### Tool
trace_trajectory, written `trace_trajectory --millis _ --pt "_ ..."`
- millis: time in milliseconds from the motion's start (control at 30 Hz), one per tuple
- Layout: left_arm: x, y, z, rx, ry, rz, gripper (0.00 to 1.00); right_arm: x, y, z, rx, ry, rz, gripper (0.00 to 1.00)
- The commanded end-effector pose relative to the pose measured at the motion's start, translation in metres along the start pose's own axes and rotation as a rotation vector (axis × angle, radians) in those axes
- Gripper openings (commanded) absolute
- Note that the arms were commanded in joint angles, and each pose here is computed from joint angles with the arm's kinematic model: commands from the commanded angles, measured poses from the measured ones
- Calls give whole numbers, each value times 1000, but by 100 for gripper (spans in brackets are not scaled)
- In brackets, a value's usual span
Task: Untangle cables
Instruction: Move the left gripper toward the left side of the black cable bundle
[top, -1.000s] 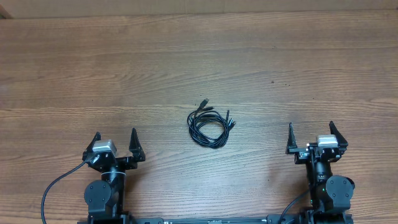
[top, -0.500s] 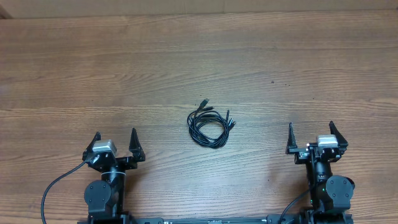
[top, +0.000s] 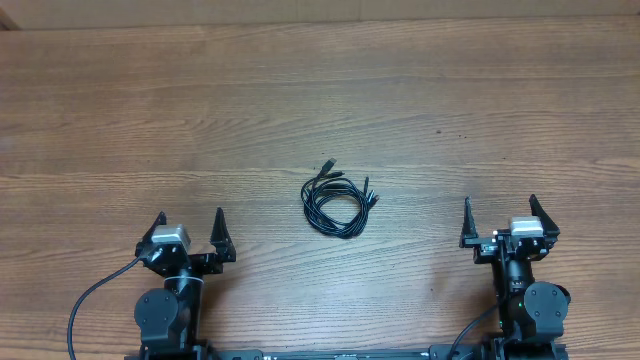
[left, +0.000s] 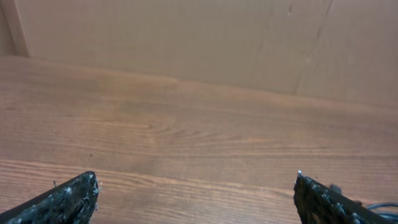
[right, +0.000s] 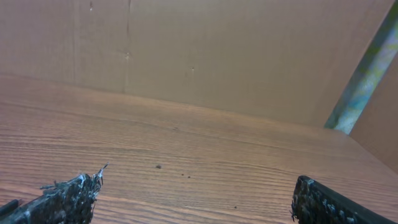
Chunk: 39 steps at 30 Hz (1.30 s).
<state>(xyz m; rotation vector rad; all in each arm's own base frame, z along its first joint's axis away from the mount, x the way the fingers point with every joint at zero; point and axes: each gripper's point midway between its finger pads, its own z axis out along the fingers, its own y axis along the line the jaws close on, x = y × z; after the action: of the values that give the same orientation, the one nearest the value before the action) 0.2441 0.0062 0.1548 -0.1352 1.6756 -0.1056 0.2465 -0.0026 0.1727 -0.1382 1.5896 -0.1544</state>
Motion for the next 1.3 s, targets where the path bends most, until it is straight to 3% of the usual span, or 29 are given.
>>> trace_trajectory --millis 0,633,1267 --pt "-10 -7 -6 31 11 41 100 3 -2 0 14 1 0 100" --pt "-14 -8 -15 17 132 56 100 3 -2 0 14 1 0 100" --pt "19 -7 30 8 536 46 100 3 -2 0 14 1 0 100"
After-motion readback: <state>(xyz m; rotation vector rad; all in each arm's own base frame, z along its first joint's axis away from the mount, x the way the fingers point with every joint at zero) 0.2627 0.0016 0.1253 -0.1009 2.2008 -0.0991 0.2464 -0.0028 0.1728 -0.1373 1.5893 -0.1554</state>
